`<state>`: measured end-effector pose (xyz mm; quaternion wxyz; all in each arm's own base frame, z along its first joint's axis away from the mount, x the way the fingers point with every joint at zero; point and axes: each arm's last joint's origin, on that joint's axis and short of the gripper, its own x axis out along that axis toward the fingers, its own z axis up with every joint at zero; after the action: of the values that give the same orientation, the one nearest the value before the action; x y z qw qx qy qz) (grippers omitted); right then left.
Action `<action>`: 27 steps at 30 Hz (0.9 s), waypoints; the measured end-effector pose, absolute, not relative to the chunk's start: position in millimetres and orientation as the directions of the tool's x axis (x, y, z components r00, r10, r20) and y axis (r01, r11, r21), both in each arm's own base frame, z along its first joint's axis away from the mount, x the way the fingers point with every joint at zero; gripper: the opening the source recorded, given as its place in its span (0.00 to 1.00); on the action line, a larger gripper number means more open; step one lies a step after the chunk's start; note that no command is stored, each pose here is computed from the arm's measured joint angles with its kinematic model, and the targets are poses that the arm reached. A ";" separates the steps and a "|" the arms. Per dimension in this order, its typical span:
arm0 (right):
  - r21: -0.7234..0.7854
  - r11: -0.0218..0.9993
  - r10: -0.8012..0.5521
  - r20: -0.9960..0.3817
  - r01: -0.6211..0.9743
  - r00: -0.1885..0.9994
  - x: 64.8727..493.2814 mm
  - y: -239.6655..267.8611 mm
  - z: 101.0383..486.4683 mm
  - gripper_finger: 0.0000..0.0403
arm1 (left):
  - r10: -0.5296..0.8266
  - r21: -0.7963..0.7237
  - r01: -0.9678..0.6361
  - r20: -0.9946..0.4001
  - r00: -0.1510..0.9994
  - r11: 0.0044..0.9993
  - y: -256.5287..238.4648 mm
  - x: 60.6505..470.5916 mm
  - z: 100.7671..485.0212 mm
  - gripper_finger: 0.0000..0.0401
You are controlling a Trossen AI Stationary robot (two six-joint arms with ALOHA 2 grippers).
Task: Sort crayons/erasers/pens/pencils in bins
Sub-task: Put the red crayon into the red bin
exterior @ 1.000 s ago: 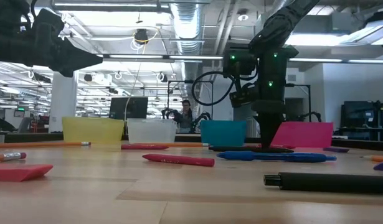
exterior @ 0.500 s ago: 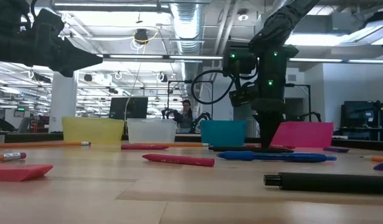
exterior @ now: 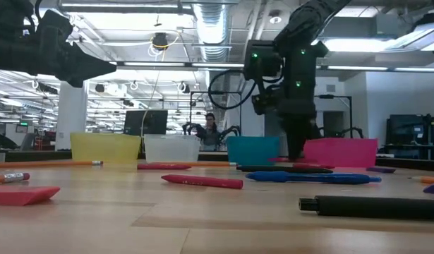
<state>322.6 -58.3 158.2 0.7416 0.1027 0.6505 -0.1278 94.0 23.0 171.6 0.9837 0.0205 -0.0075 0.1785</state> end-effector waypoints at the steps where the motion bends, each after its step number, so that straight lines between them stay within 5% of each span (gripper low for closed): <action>1: -0.016 0.946 -0.058 -0.991 0.322 0.119 323.1 -58.4 159.7 0.07 | 0.351 0.038 -0.351 0.022 0.936 0.935 23.0 94.0 171.5 0.00; 16: -0.026 0.924 -0.158 -0.935 0.382 0.317 284.3 -60.2 250.9 0.06 | 0.351 0.038 -0.352 0.022 0.936 0.935 23.0 94.0 171.5 0.00; 27: -0.139 0.681 -0.367 -0.915 0.719 0.170 219.1 -122.2 273.7 0.06 | 0.351 0.038 -0.351 0.022 0.936 0.935 23.0 94.0 171.5 0.00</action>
<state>219.1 -122.2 273.7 0.7466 0.1657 0.5318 -0.3637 94.0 23.0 171.5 0.9837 0.0205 -0.0073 0.1785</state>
